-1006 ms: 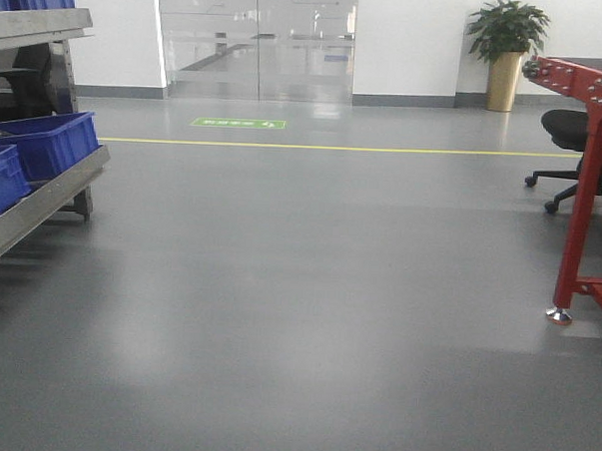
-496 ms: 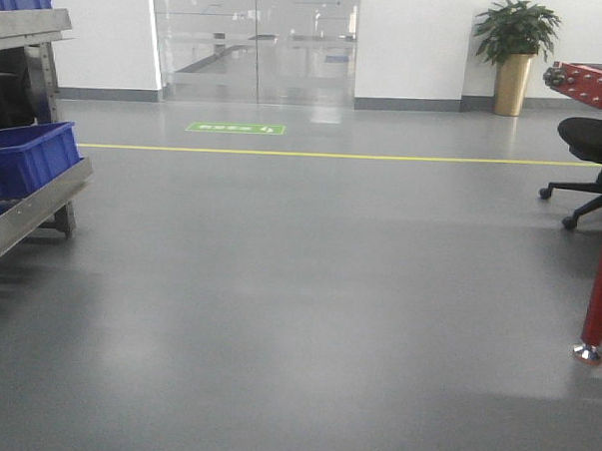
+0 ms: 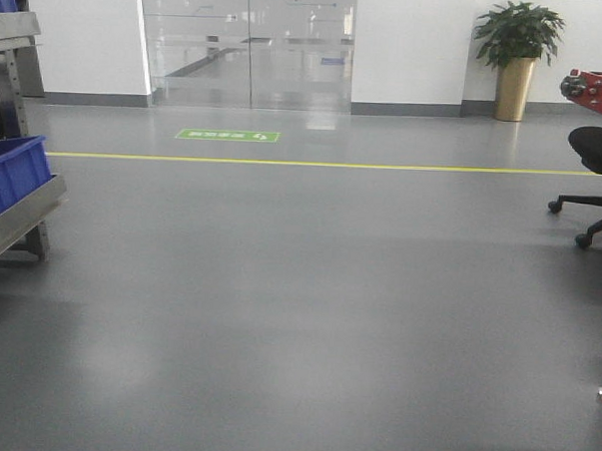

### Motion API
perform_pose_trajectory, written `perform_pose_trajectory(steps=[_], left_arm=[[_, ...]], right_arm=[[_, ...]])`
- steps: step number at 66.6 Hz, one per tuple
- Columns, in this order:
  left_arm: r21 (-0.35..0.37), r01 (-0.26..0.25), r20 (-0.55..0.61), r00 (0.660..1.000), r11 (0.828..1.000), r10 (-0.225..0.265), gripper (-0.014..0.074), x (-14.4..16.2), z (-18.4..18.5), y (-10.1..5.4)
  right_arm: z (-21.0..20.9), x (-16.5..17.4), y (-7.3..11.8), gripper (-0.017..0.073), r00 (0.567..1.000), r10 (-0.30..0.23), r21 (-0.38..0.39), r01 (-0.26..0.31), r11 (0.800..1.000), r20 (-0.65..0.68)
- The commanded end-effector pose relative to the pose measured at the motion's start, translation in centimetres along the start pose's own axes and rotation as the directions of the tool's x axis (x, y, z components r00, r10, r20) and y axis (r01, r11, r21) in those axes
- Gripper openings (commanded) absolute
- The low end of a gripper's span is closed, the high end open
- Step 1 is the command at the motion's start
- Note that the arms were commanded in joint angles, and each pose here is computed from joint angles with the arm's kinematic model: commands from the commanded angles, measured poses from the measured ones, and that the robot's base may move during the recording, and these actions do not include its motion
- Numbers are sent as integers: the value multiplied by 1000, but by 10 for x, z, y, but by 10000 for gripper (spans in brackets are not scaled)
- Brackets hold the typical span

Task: Move two blue bins to right shelf middle
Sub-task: 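Drive the base across the floor carrying the light-blue bin, then turn the base toward the roller shelf of dark-blue bins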

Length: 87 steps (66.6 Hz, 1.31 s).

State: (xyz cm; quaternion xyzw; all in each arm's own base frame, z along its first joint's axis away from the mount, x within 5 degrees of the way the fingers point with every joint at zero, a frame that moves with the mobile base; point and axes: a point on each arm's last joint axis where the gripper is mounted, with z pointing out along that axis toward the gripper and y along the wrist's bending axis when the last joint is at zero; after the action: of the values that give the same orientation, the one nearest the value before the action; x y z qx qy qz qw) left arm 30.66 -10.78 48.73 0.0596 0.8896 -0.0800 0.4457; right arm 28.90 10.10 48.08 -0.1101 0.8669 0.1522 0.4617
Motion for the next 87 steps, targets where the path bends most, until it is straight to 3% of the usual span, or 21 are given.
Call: perform_pose_trajectory(steps=[1, 87], left_arm=[[36, -15, 104, 994, 999, 12, -111, -10, -16, -4], [36, -15, 104, 994, 999, 12, -111, -10, -16, -4]], right_arm=[[-9, -12, 2, -153, 993, 0, -12, 2, 1000, 116], [-9, -13, 2, -153, 992, 0, -12, 2, 1000, 122]])
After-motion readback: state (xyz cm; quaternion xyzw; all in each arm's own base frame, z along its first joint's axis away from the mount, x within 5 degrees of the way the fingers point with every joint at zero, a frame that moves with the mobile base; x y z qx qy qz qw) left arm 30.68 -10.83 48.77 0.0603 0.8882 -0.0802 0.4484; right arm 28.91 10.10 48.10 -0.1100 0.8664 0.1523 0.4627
